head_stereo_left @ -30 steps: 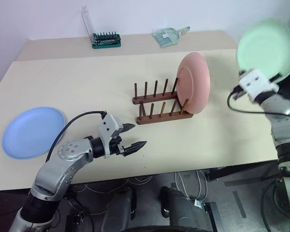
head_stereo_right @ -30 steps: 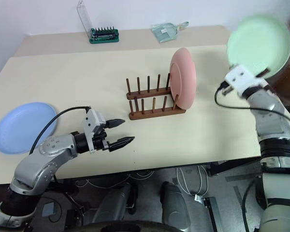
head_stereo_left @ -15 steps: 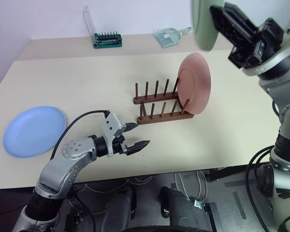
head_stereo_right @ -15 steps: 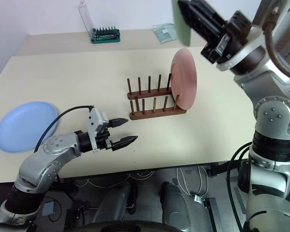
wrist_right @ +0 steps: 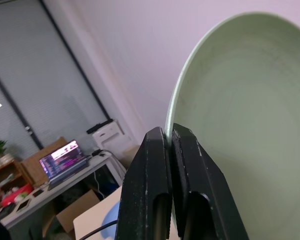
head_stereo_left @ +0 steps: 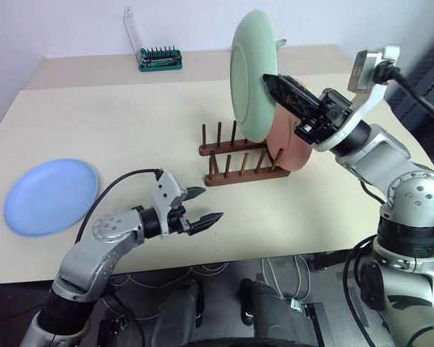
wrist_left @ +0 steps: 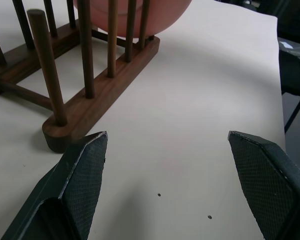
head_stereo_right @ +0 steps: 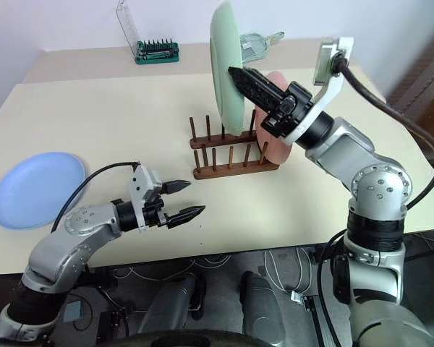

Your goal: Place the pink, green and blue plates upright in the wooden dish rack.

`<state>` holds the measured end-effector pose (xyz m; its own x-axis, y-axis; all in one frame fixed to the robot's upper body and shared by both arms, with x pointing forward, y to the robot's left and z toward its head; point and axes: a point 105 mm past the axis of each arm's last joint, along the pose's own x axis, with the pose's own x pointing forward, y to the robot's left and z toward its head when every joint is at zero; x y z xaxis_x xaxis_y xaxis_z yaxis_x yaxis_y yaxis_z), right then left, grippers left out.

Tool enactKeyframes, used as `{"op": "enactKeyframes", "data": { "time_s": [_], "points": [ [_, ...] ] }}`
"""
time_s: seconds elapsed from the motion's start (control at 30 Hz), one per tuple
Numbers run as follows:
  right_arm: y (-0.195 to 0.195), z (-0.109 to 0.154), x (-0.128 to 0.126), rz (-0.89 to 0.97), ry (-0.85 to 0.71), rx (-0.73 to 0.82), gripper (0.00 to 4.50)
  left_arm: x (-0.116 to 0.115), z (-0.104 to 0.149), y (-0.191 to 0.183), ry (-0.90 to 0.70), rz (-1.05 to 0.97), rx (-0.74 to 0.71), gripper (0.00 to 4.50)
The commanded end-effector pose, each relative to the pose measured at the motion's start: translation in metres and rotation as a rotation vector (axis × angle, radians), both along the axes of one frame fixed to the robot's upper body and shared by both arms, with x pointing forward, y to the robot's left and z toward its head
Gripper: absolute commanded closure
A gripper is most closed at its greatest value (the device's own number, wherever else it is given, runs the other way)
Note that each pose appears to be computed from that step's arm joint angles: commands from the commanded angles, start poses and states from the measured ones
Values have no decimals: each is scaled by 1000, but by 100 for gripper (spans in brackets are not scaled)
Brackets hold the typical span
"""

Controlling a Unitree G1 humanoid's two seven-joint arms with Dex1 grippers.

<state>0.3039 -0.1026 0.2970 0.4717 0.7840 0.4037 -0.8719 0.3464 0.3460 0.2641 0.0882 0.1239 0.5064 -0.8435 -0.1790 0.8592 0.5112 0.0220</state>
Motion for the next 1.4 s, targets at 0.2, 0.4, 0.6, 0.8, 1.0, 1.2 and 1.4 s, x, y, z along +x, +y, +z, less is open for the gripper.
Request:
{"op": "enactKeyframes", "data": {
  "time_s": [0.2,0.4,0.6,0.8,1.0,1.2,1.4],
  "points": [
    [-8,-12,5,-34,57,-1,442,0,11,2,-58,-1,-11,49],
    [-12,-26,13,-45,155,20,442,1,9,3,-56,-3,-11,49],
    [-12,-28,15,-49,172,24,309,1,7,3,-57,-1,-9,49],
    [-11,-22,18,-110,104,-69,61,0,7,3,-56,0,-9,49],
    [-14,-3,13,-178,-66,-234,61,-1,9,3,-58,3,-12,49],
    [-15,-1,12,-260,-257,-502,61,3,12,3,-73,22,-20,49],
    [-13,10,7,-330,-608,-718,55,40,35,47,-211,326,-55,1]
  ]
}}
